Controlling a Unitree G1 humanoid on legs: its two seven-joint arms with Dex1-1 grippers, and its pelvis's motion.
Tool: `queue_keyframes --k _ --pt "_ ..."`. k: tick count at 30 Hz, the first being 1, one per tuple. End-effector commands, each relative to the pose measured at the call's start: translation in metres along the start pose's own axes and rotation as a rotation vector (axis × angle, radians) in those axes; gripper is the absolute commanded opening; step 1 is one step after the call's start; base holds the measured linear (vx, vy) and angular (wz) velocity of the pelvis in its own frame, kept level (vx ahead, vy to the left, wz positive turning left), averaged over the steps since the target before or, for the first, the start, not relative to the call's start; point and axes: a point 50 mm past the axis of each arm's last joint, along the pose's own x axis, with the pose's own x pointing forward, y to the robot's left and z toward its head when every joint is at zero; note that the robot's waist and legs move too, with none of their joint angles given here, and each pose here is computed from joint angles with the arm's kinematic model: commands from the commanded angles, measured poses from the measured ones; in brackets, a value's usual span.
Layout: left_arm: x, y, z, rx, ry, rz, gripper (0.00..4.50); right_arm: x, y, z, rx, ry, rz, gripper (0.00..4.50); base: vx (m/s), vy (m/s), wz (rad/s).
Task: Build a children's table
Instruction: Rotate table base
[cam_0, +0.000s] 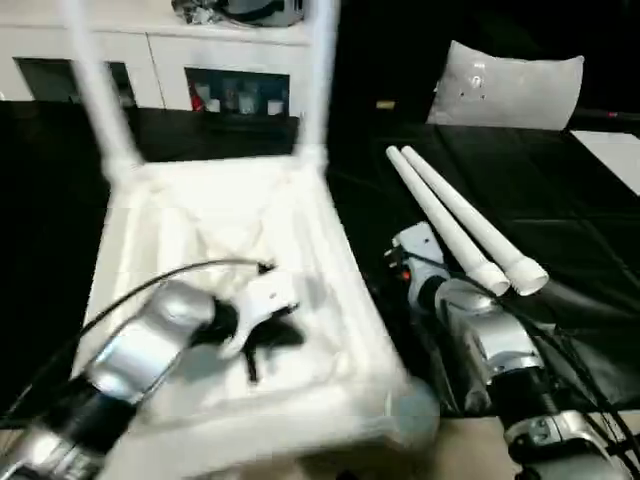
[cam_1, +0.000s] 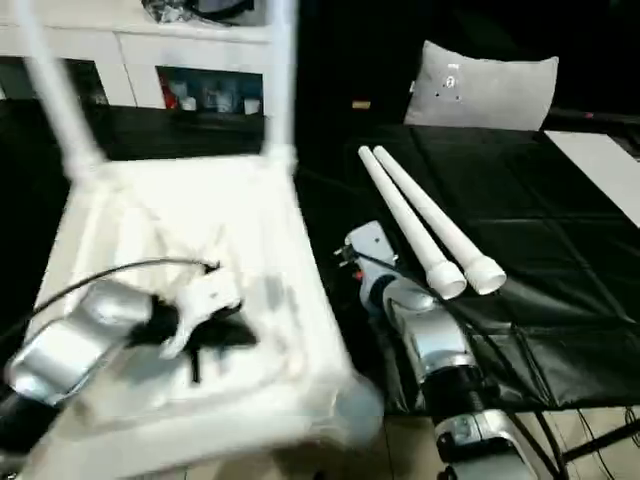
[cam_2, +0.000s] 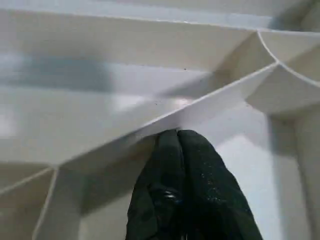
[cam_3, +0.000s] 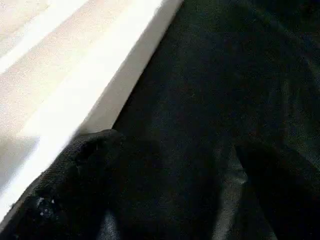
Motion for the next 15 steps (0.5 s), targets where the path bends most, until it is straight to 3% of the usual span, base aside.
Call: queue_keyframes --k 1,9,12,15 --pt "-0.003 0.028 0.018 0.070 -0.034 0.220 0.04 0.006 0.015 0.012 -0.023 -0.039 0.078 4.50 0.000 0.000 0.00" --pt "-0.005 0.073 0.010 0.120 0.040 0.540 0.04 -0.005 -0.003 0.028 -0.038 -0.108 -0.009 4.50 0.000 0.000 0.00" --pt "-0.004 0.074 0.013 0.101 -0.011 0.545 0.04 -0.012 -0.009 0.033 -0.028 -0.132 -0.048 4.50 0.000 0.000 0.00" --pt "-0.001 0.064 0.021 0.068 -0.139 0.471 0.04 -0.020 -0.017 0.036 -0.002 -0.151 -0.128 4.50 0.000 0.000 0.00"
